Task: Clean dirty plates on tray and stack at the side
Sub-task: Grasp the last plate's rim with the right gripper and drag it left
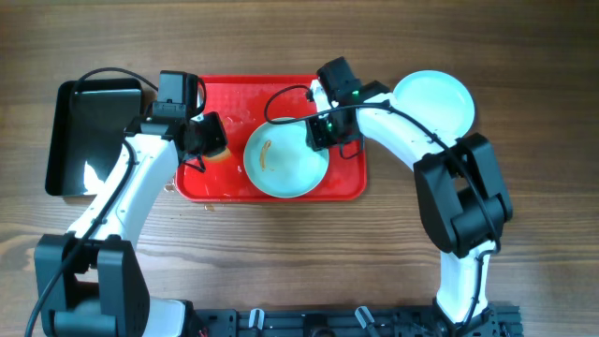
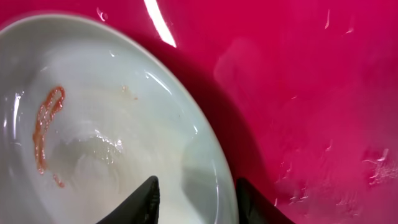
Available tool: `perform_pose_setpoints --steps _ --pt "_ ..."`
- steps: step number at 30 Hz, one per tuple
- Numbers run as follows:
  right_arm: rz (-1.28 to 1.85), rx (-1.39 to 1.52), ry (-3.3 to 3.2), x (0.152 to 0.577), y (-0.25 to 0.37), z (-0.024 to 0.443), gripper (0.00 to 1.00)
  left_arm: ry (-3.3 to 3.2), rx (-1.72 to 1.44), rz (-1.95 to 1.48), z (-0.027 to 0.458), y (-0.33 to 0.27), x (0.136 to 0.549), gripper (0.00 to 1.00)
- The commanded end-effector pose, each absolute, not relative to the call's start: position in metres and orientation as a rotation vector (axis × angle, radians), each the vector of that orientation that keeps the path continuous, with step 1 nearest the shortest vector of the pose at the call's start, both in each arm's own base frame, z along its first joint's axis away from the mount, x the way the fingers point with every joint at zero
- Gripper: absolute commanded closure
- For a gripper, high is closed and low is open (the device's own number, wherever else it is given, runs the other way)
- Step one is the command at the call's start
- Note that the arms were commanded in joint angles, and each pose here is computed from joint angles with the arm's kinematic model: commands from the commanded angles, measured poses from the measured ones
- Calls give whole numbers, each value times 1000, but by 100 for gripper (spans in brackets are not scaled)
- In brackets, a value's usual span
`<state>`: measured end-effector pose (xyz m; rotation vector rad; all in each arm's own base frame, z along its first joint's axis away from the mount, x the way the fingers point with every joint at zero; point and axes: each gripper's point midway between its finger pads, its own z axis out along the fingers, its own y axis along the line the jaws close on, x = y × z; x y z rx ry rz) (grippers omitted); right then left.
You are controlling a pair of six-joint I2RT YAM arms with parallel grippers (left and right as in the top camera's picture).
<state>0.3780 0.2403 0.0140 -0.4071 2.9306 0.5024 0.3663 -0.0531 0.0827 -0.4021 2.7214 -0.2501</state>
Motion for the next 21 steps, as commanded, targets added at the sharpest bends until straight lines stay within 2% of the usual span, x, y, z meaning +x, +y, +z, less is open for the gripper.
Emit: perform_pose_setpoints --steps 1,3,6,8,10,11,13,15,16,17,19,21 --pt "571 -89 2979 387 242 43 60 2736 -395 -266 78 -56 364 96" --pt "538 -79 2985 388 236 67 58 2739 -396 -265 78 -55 364 96" --pt "478 -70 3003 381 226 84 44 2744 -398 -263 77 -55 363 96" --pt "436 -53 3033 374 220 82 37 2744 -398 -263 77 -55 363 96" --pt "404 -44 3058 369 215 76 19 2745 -398 -263 77 -55 362 96" --pt "385 -28 3073 365 212 70 15 2747 -399 -263 76 -55 362 96" --pt "363 48 3103 356 212 56 15 2752 -400 -262 74 -55 360 96" --pt "367 119 3110 352 212 45 21 2757 -401 -260 73 -55 359 96" --pt "369 155 3109 351 212 40 36 2760 -402 -259 72 -55 358 96" --pt "372 211 3108 350 211 33 42 2761 -402 -259 72 -55 358 96" --pt "375 290 3118 345 210 24 61 2760 -402 -259 72 -55 358 96" --pt "360 341 3136 338 207 19 64 2758 -401 -259 72 -55 358 96"
